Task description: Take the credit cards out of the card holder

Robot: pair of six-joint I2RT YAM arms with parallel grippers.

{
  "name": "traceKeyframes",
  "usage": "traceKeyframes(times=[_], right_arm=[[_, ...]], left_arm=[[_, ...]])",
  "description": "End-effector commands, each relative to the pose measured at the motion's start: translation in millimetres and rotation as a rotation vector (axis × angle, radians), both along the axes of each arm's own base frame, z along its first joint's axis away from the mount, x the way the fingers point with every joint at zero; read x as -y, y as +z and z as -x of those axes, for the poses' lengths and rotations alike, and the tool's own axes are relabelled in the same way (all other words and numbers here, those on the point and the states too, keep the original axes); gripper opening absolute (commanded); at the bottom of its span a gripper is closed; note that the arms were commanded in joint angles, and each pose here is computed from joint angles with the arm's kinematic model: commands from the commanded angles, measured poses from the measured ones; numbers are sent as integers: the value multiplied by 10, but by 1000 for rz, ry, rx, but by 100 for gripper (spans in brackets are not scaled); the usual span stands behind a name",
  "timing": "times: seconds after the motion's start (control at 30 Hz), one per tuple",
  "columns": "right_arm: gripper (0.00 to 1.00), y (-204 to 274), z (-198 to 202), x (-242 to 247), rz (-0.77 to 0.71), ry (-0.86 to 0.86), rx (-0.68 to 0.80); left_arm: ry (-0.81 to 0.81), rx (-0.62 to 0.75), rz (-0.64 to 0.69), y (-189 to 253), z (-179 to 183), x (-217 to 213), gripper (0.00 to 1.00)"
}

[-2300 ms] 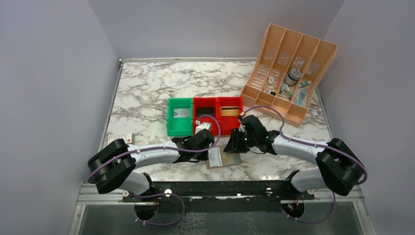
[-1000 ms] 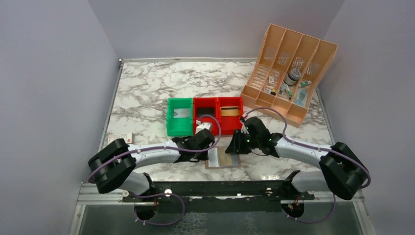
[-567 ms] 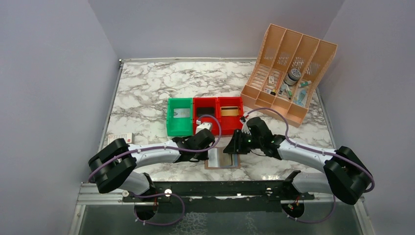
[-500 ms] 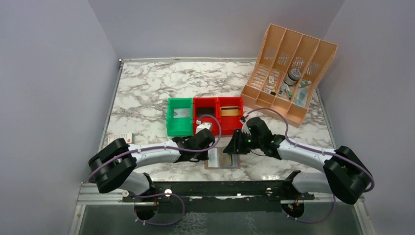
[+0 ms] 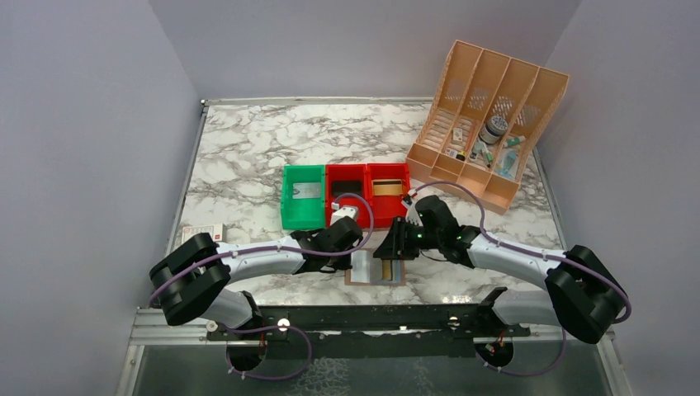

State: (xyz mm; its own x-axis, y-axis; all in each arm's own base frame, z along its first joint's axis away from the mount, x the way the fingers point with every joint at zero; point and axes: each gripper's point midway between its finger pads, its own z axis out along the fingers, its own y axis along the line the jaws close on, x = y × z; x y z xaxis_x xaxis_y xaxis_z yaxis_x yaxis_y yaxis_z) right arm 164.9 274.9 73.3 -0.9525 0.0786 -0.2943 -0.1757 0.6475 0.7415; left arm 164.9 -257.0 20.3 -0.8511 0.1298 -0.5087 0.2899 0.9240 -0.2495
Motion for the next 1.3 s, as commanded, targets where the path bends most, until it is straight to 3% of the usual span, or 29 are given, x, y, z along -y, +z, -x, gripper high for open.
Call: traceKeyframes(times=[0.0, 0.27, 0.73, 1.0, 1.27], right_arm=[[35, 92, 79, -69, -50, 19, -39], [35, 227, 142, -220, -161, 100, -34], [37, 195, 71, -413, -202, 170, -54], [38, 69, 7, -349, -127, 127, -51], [38, -41, -40, -190, -29, 68, -22]], left_arm=[[-24, -17, 26, 44, 24, 81, 16], [-24, -13, 40, 78, 23, 97, 16], [-15, -20, 78, 115, 58, 115, 15], [41, 2, 59, 155, 47, -36, 21], [72, 45, 78, 345, 8, -107, 33]])
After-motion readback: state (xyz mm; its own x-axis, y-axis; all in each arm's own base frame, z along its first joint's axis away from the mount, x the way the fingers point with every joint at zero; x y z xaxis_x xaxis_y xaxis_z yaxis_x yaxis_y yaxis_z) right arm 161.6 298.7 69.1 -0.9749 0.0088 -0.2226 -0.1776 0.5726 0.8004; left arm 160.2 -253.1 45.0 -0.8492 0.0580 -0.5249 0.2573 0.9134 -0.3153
